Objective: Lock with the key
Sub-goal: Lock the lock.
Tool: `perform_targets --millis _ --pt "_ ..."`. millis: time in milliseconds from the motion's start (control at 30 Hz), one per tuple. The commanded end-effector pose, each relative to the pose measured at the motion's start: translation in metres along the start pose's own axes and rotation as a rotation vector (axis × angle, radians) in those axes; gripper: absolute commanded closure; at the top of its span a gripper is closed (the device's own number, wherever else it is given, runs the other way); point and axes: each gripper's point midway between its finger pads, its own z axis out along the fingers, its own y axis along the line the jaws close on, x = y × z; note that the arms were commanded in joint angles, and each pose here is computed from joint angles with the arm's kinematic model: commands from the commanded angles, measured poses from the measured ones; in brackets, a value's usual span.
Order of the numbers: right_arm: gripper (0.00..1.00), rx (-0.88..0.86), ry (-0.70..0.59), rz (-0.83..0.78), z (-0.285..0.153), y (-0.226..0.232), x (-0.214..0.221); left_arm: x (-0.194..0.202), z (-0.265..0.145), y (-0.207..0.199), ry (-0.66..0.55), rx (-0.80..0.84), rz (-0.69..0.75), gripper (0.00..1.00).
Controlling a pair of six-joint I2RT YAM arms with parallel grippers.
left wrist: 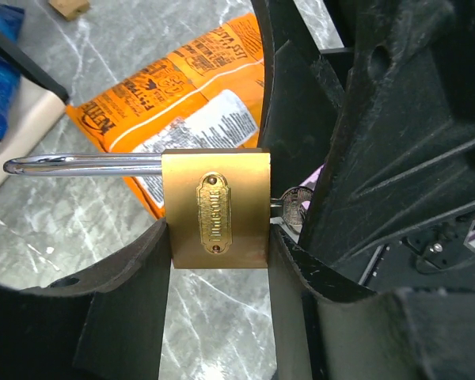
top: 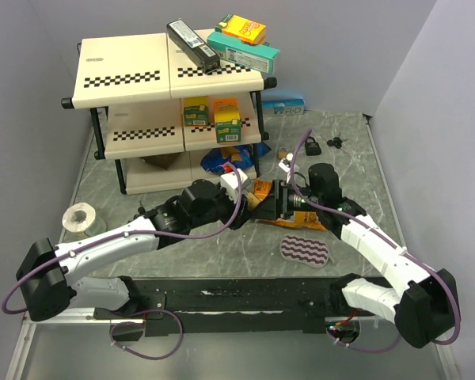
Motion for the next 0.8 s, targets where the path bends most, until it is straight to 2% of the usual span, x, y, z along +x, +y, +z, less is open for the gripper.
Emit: perform_targets --millis 0,167,433,533,667,767 --pt "0.31 -0.064 -0.073 -0.07 -0.002 0.024 -0.031 -0.069 -0.006 -0.034 -0.219 0.106 0.048 0.99" --pt "0.21 -0.102 -0.096 -0.105 -0.019 0.031 -0.036 -0.064 -0.007 -0.031 -0.208 0.093 0.049 0.99" --pt "0.22 -0.105 -0.1 -0.07 -0.026 0.026 -0.039 -0.062 -0.008 -0.034 -0.209 0.116 0.056 0.99" --pt "0.25 -0.074 -0.104 -0.059 -0.024 0.018 -0.04 -0.065 -0.006 -0.035 -0.218 0.117 0.057 0.99" --pt "0.36 -0.039 -0.075 -0.029 -0.019 0.007 -0.033 -0.072 -0.004 -0.036 -0.23 0.119 0.062 0.99" --pt "0.38 -0.041 -0.035 -0.037 -0.014 0.008 -0.025 -0.073 -0.002 -0.035 -0.232 0.11 0.075 0.99"
